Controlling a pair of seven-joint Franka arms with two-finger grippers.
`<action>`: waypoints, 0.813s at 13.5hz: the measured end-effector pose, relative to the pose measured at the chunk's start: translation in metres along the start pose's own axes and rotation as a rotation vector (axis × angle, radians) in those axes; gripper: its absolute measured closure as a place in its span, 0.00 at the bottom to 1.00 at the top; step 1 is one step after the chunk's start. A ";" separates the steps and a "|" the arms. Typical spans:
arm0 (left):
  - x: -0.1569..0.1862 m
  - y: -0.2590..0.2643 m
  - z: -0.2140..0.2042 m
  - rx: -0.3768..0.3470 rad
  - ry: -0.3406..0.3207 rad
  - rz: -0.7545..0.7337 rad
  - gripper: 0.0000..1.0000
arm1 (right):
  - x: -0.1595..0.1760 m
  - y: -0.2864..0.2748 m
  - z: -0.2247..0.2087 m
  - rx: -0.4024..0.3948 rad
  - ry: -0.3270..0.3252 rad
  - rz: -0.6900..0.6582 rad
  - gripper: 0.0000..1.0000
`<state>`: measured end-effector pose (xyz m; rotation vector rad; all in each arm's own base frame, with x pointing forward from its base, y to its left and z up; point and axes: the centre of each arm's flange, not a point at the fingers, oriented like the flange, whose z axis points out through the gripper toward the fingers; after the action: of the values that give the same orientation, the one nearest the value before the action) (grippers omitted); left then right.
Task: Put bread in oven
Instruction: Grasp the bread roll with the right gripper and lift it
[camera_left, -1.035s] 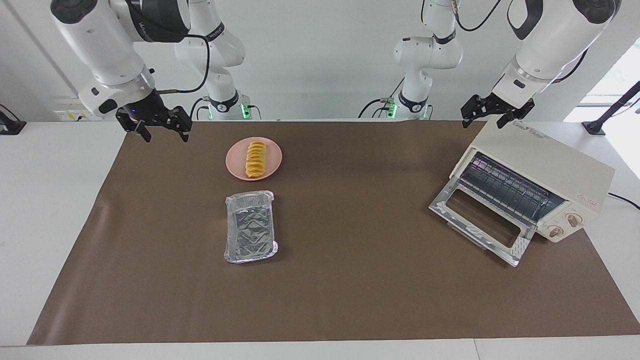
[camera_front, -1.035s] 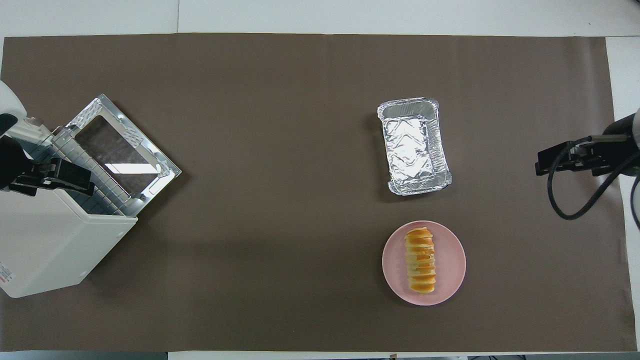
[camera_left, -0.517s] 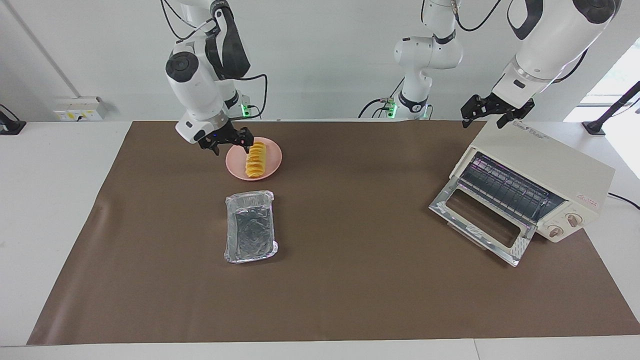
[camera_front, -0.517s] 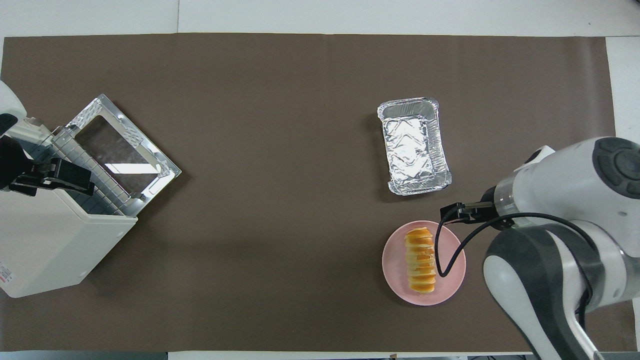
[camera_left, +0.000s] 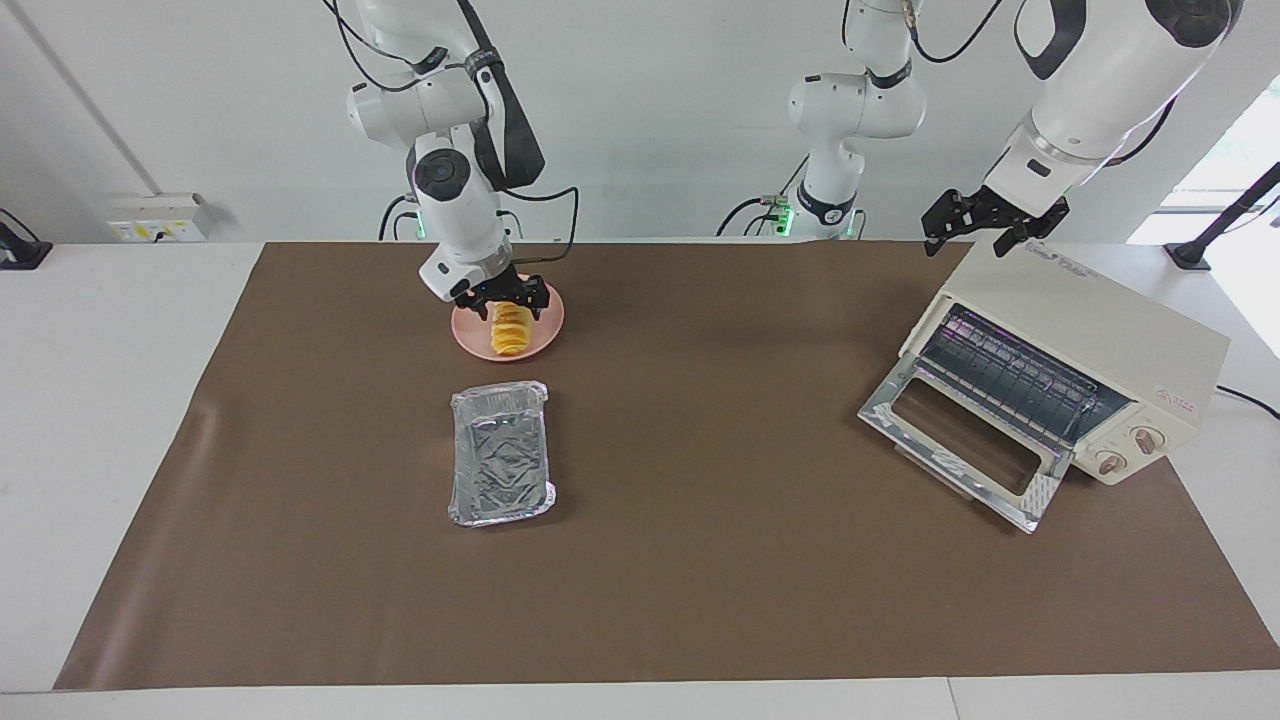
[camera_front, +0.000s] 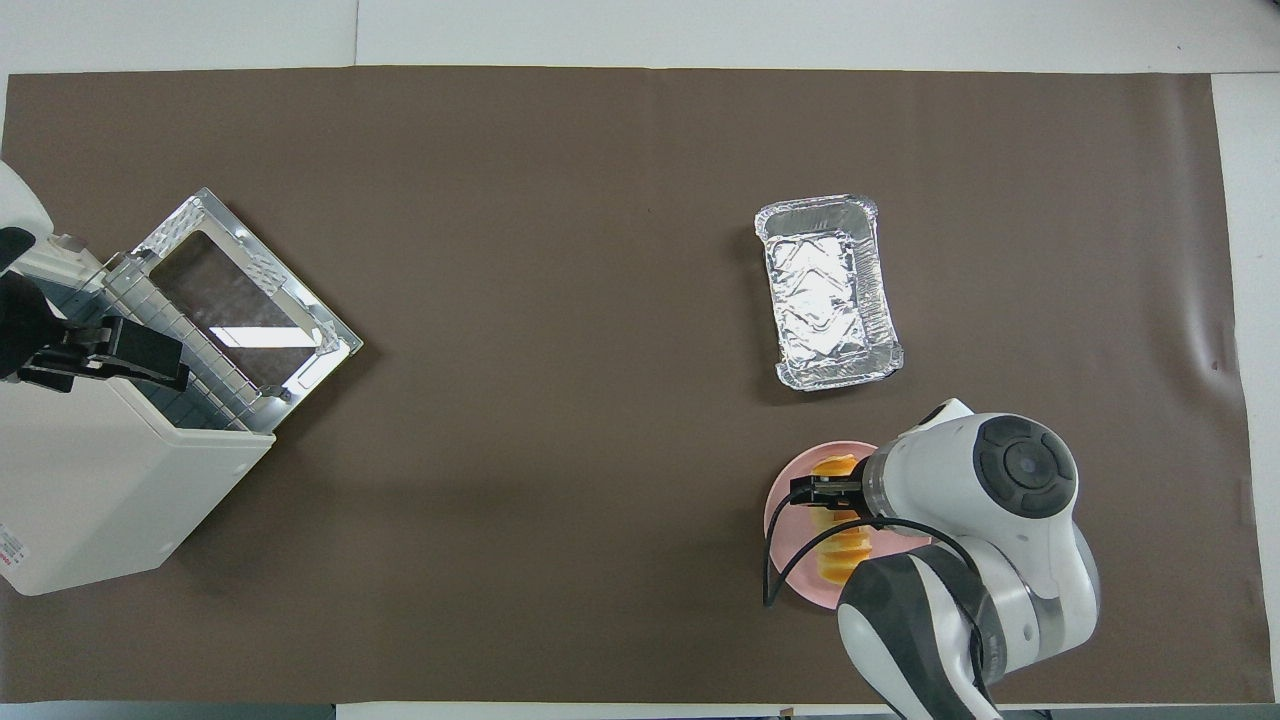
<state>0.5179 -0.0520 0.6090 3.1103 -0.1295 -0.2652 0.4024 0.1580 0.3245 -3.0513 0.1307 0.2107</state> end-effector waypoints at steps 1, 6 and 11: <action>0.000 0.000 0.000 0.000 0.000 0.000 0.00 | -0.002 0.003 0.008 0.005 -0.005 0.011 0.05; 0.000 0.000 0.000 0.000 0.000 0.000 0.00 | -0.003 0.006 0.020 0.007 -0.025 0.026 0.32; 0.000 0.000 0.000 0.000 0.000 0.000 0.00 | -0.005 0.003 0.011 0.003 -0.048 0.046 0.81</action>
<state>0.5179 -0.0520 0.6090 3.1103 -0.1296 -0.2652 0.3954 0.1562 0.3140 -3.0397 0.1985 0.2869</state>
